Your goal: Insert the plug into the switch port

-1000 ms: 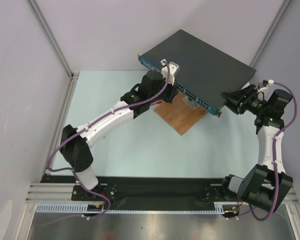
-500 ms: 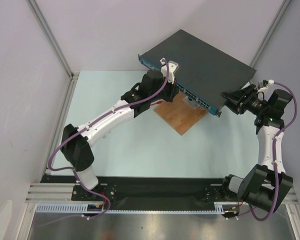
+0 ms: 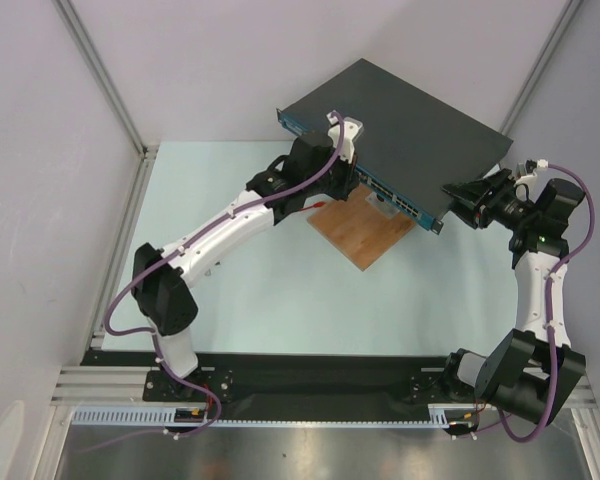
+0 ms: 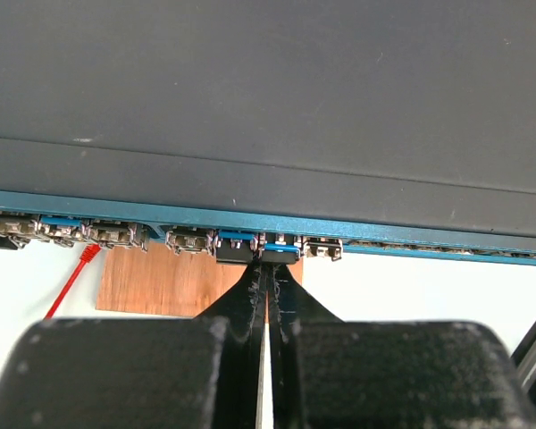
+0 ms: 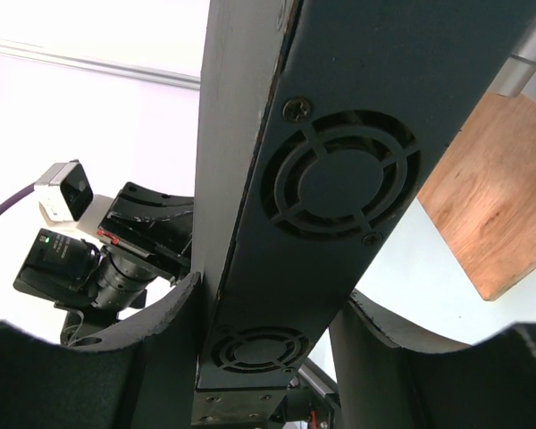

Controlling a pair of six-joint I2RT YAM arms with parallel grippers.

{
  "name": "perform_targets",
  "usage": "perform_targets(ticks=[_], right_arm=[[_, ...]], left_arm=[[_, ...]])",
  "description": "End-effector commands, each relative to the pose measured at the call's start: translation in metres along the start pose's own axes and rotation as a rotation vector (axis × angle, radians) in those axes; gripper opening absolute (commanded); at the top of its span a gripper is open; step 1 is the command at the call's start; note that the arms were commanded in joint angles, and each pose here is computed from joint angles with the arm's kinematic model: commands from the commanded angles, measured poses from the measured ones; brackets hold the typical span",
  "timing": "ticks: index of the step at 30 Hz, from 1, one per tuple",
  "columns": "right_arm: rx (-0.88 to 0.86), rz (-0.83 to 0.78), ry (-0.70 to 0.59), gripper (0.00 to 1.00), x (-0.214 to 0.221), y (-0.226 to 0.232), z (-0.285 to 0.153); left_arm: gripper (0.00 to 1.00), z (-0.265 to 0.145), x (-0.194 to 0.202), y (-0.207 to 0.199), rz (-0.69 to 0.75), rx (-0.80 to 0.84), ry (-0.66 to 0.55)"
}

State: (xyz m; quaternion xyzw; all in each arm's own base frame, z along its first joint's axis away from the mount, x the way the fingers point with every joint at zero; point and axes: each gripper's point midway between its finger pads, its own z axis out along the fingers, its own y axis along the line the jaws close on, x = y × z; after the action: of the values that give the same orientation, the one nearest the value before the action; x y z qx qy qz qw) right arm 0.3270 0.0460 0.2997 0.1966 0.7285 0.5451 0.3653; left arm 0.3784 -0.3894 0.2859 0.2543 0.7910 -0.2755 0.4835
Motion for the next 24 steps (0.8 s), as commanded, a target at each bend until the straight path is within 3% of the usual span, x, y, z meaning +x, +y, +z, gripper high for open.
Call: perform_targets(ticks=[1,10,15,19,22,23,24], right_arm=[[0.014,-0.209,0.028,0.0,0.012,-0.016,0.015],[0.012,-0.219,0.024,0.0,0.008,-0.014,0.014],[0.006,-0.24,0.01,0.0,-0.002,-0.005,0.012],[-0.001,-0.244,0.004,0.0,-0.005,-0.003,0.009],[-0.01,-0.251,0.012,0.14,-0.006,-0.001,0.008],[-0.015,-0.251,0.019,0.27,-0.005,0.0,0.007],[-0.013,-0.262,0.02,0.33,-0.007,-0.001,0.005]], left_arm=[[0.0,-0.008,-0.116,-0.012,0.032,0.044,-0.391],[0.01,-0.023,-0.114,-0.015,0.091,0.055,-0.372],[0.17,-0.066,-0.083,-0.017,0.168,0.084,-0.305],[0.4,-0.096,-0.03,-0.012,0.193,0.118,-0.171],[0.52,-0.124,0.004,-0.005,0.246,0.152,-0.08],[0.56,-0.133,0.009,0.004,0.251,0.144,-0.067],[0.61,-0.14,0.017,0.011,0.256,0.136,-0.047]])
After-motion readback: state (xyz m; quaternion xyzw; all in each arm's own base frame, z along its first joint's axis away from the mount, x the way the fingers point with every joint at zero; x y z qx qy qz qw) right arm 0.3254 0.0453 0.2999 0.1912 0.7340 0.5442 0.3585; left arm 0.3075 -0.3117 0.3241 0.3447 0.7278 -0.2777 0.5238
